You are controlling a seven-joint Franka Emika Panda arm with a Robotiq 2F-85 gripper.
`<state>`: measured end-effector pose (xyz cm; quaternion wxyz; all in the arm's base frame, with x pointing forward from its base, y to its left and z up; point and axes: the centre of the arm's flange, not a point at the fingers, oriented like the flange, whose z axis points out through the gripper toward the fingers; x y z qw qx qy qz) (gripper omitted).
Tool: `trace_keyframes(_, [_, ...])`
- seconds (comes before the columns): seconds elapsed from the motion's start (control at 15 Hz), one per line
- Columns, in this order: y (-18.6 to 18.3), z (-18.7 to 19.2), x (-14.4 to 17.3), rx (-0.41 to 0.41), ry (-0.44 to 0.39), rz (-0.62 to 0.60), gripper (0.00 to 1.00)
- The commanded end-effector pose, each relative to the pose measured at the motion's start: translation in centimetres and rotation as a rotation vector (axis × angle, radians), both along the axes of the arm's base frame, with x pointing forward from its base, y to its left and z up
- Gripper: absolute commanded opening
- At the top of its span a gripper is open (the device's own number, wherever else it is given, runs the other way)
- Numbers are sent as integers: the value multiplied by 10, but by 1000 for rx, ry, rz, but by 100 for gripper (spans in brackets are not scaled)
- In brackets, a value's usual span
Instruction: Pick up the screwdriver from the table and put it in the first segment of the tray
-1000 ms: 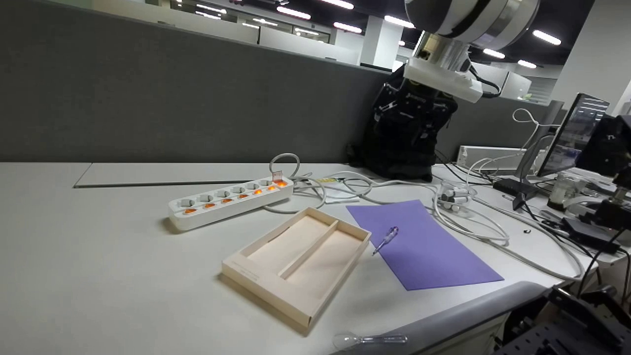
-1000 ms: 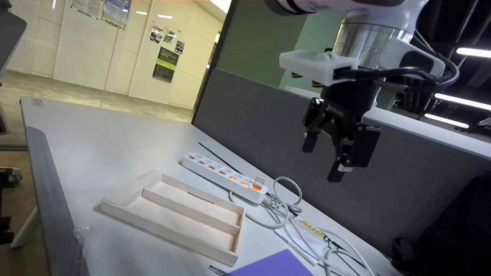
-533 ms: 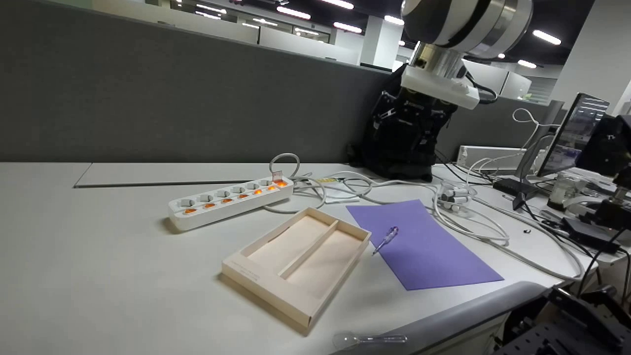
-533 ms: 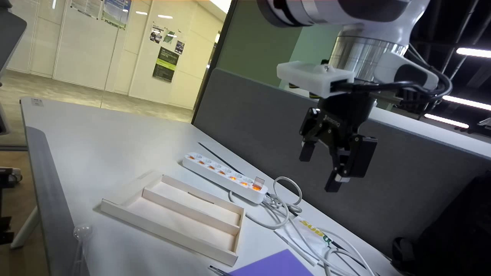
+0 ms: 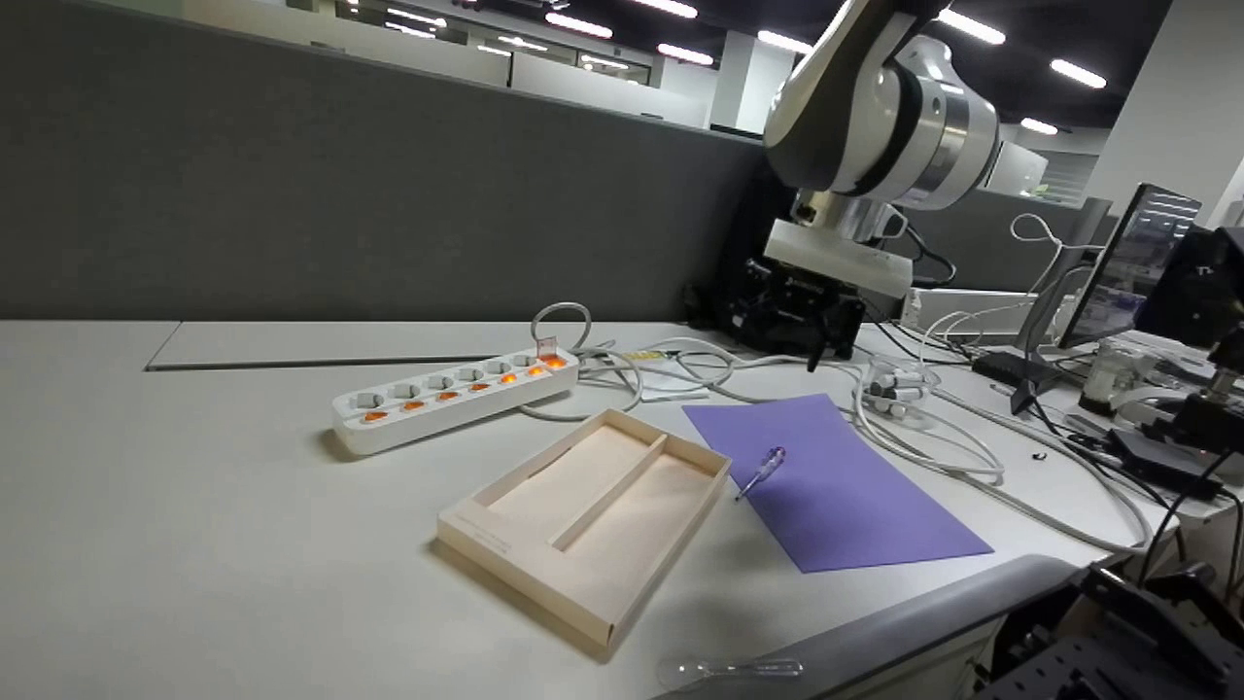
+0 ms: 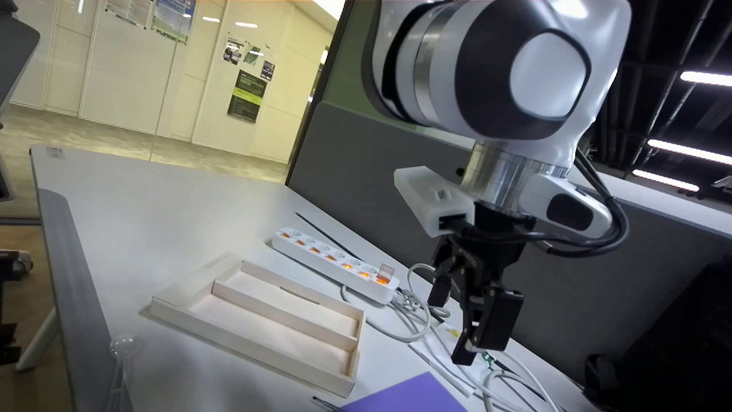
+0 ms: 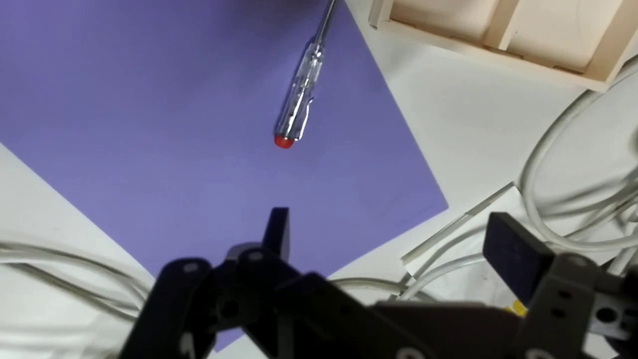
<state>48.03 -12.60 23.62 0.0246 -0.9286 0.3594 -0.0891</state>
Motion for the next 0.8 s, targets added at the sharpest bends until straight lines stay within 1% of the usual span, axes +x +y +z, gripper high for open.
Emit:
trace_keyframes(0.0, [-5,-22,13,32,-23,-51,100])
trace_keyframes(0.4, [-6,-54,12,76,-35,-112,100])
trace_keyframes(0.73, [-23,-75,-5,110,37,-175,100])
